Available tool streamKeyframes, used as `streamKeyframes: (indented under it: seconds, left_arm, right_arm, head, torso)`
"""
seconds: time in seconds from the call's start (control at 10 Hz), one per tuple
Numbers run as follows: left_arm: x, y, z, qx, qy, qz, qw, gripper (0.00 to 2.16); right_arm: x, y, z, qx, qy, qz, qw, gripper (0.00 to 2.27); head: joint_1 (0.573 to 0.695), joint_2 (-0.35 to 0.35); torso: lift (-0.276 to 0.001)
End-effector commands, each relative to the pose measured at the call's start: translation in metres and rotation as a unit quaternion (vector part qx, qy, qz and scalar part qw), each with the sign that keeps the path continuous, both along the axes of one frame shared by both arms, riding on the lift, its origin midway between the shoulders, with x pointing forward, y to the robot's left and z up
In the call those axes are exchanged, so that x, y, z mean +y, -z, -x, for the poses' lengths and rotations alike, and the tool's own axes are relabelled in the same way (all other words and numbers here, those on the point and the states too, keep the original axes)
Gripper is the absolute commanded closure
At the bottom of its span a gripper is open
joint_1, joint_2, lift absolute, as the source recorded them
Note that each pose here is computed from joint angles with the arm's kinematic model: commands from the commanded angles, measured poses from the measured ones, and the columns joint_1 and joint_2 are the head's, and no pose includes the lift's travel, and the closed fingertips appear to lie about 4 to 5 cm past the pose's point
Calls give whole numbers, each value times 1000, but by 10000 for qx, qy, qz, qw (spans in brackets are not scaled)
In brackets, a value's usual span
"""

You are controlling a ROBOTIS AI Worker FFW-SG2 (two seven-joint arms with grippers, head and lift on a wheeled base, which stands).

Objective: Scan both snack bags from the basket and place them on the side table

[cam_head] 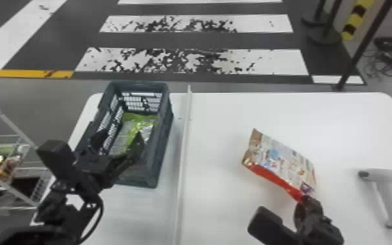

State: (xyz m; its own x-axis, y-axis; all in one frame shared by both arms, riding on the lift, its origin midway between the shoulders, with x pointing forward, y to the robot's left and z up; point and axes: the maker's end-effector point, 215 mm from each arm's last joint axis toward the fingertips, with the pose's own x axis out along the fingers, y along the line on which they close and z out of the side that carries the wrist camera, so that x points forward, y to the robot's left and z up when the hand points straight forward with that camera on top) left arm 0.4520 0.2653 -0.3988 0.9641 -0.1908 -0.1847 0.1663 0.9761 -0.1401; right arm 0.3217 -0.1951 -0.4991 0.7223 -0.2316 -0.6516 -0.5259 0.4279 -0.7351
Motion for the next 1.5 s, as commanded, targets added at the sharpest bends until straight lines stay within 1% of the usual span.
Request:
streamKeyframes:
  seconds: [0.0,0.1,0.2,0.3,0.5,0.6,0.7,0.8,0.9,1.0,1.1,1.3,1.4]
  left_arm:
    - [0,1,0,6,-2,11,10000,103]
    - [0,1,0,5,0,12,10000,103]
    - [1,1,0,12,2,13,10000,103]
    - [1,-1,-1,-5,5,28,10000,103]
    - [0,-1,0,-3,32,57,10000,103]
    - [0,-1,0,-4,35,58,10000,103]
    - [0,-1,0,-4,38,51,10000,103]
    - [0,-1,0,-4,38,51,10000,103]
    - [0,-2,-1,-12,47,52,10000,103]
    - [0,-2,-1,-11,40,51,10000,103]
    - [0,-2,-1,-11,43,44,10000,103]
    - [-1,-2,0,-11,60,47,10000,103]
    - [0,-2,1,-11,55,44,10000,103]
  right_arm:
    - [4,1,0,138,118,-384,9991,-2]
    - [8,2,2,290,197,-718,9968,36]
    - [13,3,4,473,293,-1164,9916,49]
    - [16,2,1,589,436,-1653,9835,49]
    - [15,-4,-8,648,688,-2266,9694,66]
    - [18,-3,-11,747,738,-2589,9602,248]
    - [25,-4,-13,818,680,-2841,9529,718]
    - [34,-7,-17,815,604,-3035,9474,1750]
    - [36,-8,-20,812,630,-3085,9456,2263]
    - [46,-9,-21,865,498,-3199,9422,2267]
    - [62,-10,-21,990,375,-3428,9334,2263]
    - [95,-14,-28,1082,61,-3727,9216,2263]
    - [113,-12,-37,1073,-134,-3844,9168,2263]
  head:
    - [695,102]
    - [695,109]
    - [695,112]
    - [695,120]
    - [695,126]
    - [695,124]
    - [695,126]
    - [695,134]
    - [695,144]
    - [695,151]
    - [695,156]
    - [695,197]
    - [695,218]
  torso:
    - [-75]
    - [-75]
    - [-75]
    - [-75]
    - [-75]
    - [-75]
    - [-75]
    - [-75]
    - [-75]
    - [-75]
    - [-75]
    - [-75]
    - [-75]
